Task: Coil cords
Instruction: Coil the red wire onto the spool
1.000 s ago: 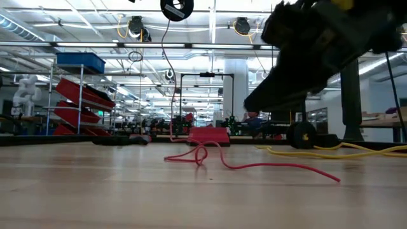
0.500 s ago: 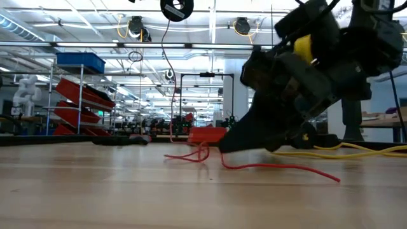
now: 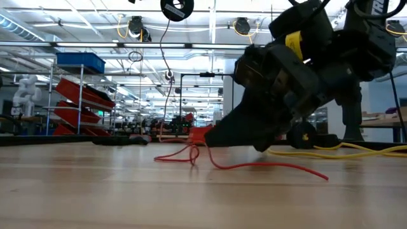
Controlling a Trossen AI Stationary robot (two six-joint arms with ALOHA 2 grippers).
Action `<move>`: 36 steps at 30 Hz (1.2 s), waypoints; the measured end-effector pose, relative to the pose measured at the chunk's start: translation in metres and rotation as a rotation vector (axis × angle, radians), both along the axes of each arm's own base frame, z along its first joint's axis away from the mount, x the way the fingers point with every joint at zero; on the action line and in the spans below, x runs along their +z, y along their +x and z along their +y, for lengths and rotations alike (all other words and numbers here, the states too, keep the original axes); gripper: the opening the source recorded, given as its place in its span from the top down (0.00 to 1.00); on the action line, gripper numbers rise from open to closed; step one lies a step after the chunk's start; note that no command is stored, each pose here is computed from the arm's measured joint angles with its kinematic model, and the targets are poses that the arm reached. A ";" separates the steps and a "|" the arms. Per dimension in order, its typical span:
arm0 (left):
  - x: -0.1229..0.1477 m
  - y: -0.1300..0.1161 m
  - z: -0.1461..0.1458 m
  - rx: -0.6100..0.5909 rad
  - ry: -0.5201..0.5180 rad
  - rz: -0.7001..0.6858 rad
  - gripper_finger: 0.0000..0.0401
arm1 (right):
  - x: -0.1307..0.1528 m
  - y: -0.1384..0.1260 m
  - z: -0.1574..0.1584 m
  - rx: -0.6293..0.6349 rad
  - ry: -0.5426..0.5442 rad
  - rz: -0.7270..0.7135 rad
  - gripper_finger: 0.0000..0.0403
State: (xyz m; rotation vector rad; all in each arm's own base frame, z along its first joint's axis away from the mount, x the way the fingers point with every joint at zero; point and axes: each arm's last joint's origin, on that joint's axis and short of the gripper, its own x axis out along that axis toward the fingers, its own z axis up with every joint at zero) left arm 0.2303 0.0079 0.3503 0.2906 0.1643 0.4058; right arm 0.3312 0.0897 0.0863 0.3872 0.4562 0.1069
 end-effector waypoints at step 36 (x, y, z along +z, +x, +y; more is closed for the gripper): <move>-0.004 0.000 0.000 -0.005 -0.002 0.038 1.00 | 0.009 0.015 -0.005 -0.076 -0.018 0.158 0.68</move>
